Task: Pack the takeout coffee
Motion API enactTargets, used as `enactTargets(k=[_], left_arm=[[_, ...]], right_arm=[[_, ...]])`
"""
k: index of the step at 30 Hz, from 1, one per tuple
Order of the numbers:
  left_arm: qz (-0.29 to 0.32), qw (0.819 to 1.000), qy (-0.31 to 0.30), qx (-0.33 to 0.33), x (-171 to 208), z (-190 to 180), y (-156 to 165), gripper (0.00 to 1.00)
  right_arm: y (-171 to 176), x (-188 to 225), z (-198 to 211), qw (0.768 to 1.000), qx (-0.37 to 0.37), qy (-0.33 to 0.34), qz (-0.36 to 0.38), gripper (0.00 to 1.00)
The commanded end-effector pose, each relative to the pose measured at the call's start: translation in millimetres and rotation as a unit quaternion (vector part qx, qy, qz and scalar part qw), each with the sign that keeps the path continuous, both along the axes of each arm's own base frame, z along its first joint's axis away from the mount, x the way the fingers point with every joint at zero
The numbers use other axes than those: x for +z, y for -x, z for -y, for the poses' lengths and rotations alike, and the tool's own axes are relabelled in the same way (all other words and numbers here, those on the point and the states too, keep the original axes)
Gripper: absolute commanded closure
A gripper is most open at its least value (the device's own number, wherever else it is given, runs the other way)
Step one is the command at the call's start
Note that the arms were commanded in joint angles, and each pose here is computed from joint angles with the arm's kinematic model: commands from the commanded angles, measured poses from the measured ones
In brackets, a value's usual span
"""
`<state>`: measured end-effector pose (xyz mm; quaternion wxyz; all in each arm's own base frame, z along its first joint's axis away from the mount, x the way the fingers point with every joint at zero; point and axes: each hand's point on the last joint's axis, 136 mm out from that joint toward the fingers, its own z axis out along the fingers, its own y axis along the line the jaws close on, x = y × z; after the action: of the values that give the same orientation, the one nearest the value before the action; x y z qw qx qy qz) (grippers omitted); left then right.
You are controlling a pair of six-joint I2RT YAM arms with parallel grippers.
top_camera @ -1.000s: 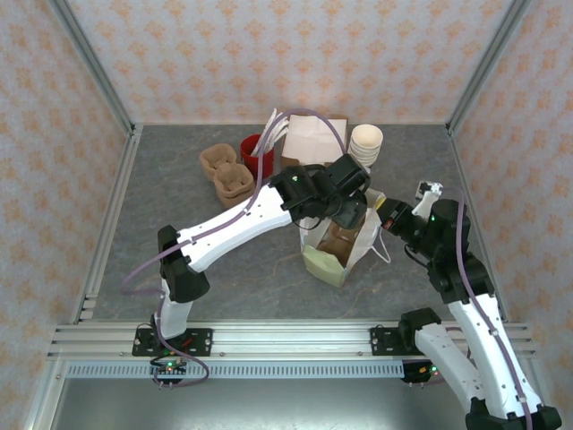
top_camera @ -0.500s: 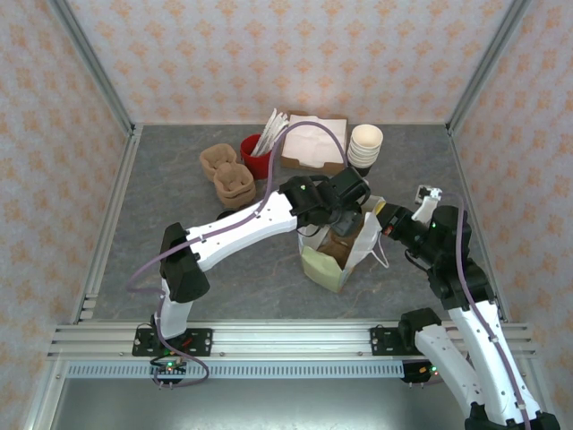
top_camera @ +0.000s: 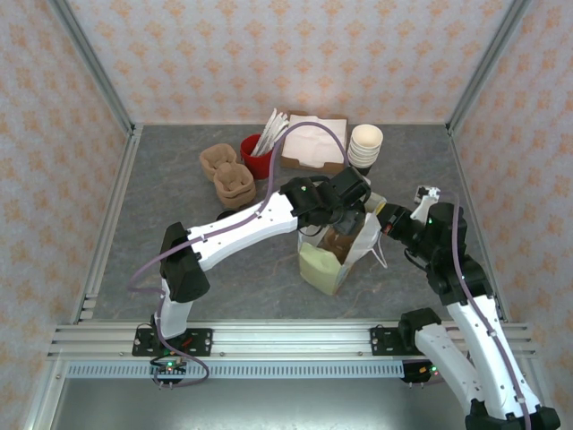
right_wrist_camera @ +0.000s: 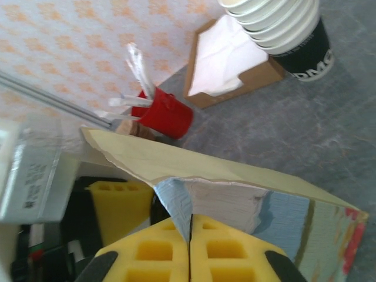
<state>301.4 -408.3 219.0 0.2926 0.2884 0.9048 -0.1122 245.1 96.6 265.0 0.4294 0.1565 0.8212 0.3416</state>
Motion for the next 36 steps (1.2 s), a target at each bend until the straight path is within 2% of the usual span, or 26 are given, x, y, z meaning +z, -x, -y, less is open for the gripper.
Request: enactTargets(k=[1,5,12,18,23,28,36], left_arm=[[0.003,1.0,-0.002,-0.006,0,-2,-2,0.39],[-0.001,1.0,-0.001,-0.006,-1,-3,-3,0.39],[0.003,1.0,0.0,-0.006,4,-7,-7,0.39],[0.004,1.0,-0.003,-0.011,7,-10,-5,0.39],[0.005,1.0,-0.008,-0.008,9,-18,-4,0.39],[0.01,1.0,-0.003,-0.003,18,-30,-3,0.39],[0.009,1.0,0.007,-0.004,23,-36,2,0.39]], right_arm=[[0,10,17,0.999,-0.032,0.043,0.0,0.85],[-6,24,21,0.996,-0.029,0.084,0.009,0.69],[-26,46,21,0.987,0.031,0.157,0.008,0.63],[-46,49,9,0.984,0.136,0.11,-0.031,0.58],[-47,51,-14,0.965,0.239,0.088,-0.067,0.45],[-45,48,-20,0.953,0.282,0.096,-0.059,0.41],[-46,29,-17,0.94,0.307,0.138,-0.056,0.4]])
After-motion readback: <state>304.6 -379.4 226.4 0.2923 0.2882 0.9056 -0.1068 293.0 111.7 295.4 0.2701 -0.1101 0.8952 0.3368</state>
